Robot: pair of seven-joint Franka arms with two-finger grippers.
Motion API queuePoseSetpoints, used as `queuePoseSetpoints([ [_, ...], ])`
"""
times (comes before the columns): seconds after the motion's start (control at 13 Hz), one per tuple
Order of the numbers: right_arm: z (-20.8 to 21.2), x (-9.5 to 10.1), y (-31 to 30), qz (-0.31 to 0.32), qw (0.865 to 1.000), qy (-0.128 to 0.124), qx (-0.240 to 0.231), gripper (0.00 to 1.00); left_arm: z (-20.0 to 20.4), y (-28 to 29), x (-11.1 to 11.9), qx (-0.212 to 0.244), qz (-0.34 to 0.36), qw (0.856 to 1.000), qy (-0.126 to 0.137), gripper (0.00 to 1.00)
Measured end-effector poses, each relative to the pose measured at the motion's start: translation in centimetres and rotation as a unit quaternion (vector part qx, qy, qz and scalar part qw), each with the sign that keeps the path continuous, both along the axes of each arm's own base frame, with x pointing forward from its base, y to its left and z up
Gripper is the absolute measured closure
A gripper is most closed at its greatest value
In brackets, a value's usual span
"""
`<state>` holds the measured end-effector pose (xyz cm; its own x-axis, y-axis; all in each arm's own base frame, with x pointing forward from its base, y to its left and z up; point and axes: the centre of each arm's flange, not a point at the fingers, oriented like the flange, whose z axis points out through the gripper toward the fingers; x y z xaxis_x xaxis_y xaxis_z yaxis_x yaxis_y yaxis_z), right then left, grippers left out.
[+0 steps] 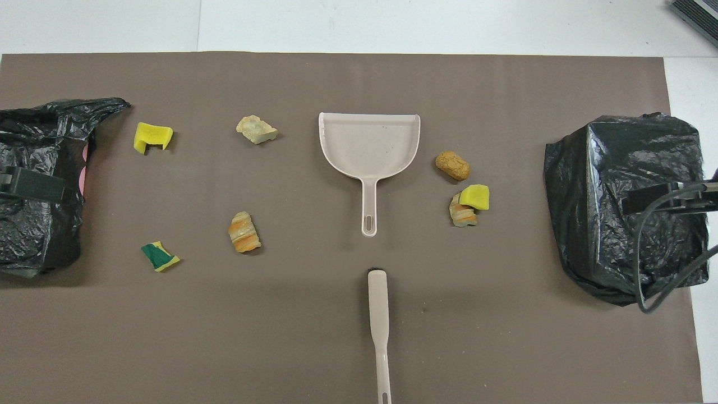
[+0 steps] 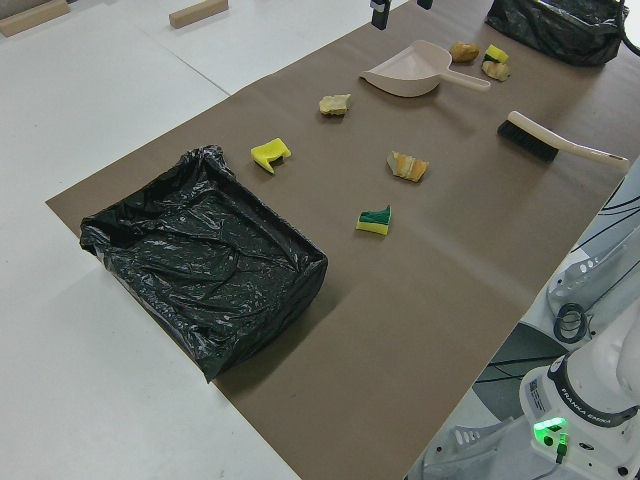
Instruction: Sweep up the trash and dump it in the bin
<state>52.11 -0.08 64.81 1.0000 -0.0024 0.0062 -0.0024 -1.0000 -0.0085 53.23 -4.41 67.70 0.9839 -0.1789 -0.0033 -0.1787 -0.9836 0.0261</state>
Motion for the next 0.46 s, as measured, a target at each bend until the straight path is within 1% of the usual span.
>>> queuePoseSetpoints([
  [0.46,-0.01,0.0,0.0,0.0,1.0,0.0,0.0,0.0,0.01,0.04,-0.11,0.0,0.0,1.0,0.002,0.0],
])
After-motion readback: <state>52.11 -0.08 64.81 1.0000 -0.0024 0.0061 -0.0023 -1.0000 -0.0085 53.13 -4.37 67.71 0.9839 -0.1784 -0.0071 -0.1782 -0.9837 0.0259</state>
